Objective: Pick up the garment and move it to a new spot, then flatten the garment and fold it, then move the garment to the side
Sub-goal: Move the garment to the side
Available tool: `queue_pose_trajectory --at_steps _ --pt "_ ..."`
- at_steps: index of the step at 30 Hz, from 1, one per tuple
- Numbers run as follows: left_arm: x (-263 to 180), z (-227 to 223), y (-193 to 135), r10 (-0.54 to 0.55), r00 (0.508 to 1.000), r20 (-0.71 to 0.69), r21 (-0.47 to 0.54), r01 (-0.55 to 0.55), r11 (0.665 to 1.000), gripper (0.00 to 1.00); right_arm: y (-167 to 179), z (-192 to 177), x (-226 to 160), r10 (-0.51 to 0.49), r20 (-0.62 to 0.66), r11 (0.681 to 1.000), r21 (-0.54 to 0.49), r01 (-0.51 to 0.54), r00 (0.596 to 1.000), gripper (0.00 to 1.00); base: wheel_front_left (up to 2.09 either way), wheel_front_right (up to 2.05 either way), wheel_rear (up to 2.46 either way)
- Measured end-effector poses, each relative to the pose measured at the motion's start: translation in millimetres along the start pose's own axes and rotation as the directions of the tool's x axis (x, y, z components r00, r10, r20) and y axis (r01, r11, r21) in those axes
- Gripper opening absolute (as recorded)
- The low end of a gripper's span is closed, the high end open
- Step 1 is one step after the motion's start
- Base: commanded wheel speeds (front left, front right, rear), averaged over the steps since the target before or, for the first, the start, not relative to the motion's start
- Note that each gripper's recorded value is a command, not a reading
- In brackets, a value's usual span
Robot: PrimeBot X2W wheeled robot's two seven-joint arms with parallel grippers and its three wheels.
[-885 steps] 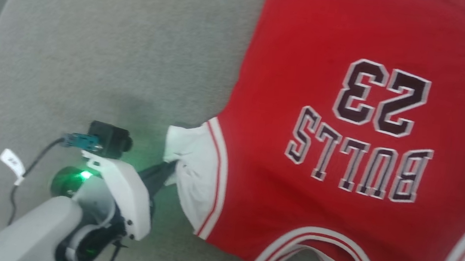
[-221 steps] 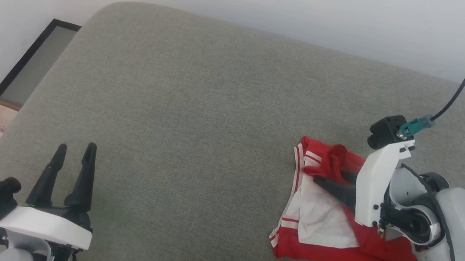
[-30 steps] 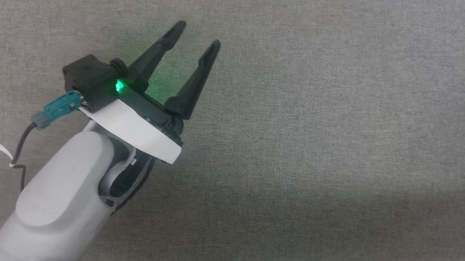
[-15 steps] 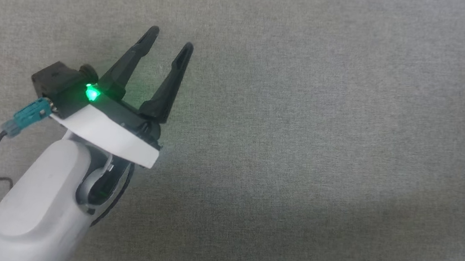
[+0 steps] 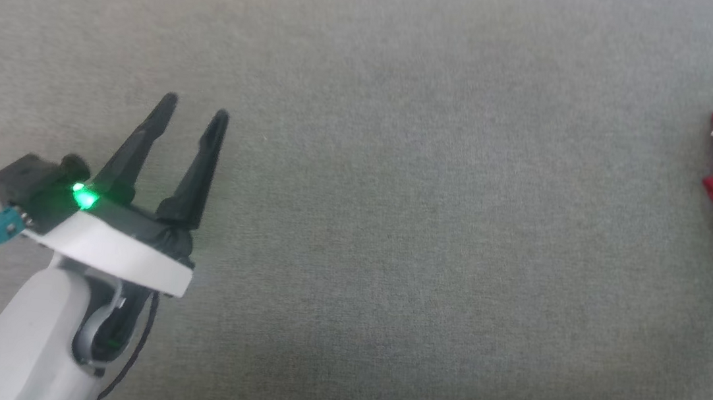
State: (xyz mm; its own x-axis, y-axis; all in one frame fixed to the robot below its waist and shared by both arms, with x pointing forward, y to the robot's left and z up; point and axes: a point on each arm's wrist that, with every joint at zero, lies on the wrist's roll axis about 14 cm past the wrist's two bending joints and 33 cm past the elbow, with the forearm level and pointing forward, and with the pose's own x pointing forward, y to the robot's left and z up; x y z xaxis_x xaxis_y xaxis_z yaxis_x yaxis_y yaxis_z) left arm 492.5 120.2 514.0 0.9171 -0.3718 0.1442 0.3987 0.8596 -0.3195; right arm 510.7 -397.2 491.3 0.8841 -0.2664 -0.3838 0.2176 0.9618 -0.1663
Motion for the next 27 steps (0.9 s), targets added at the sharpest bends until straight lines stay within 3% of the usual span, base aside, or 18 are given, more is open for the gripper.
queue_pose_trajectory --at_steps 6,11,27 --pt "-32.6 23.1 17.3 0.088 0.995 0.037 0.034 -0.089 0.995 1.00 40.9 21.4 -16.8 0.113 0.140 0.993 0.013 -0.116 0.984 1.00 0.00 0.00 0.00" --pt "-74.6 40.7 37.3 0.186 0.981 0.062 0.068 -0.190 0.980 1.00 72.3 33.4 -39.2 0.193 0.260 0.978 0.028 -0.207 0.946 1.00 0.00 0.00 0.00" --pt "-159.4 65.2 63.7 0.351 0.929 0.114 0.114 -0.363 0.925 1.00 112.7 29.9 -92.1 0.275 0.416 0.951 0.017 -0.310 0.866 1.00 0.00 0.00 0.00"
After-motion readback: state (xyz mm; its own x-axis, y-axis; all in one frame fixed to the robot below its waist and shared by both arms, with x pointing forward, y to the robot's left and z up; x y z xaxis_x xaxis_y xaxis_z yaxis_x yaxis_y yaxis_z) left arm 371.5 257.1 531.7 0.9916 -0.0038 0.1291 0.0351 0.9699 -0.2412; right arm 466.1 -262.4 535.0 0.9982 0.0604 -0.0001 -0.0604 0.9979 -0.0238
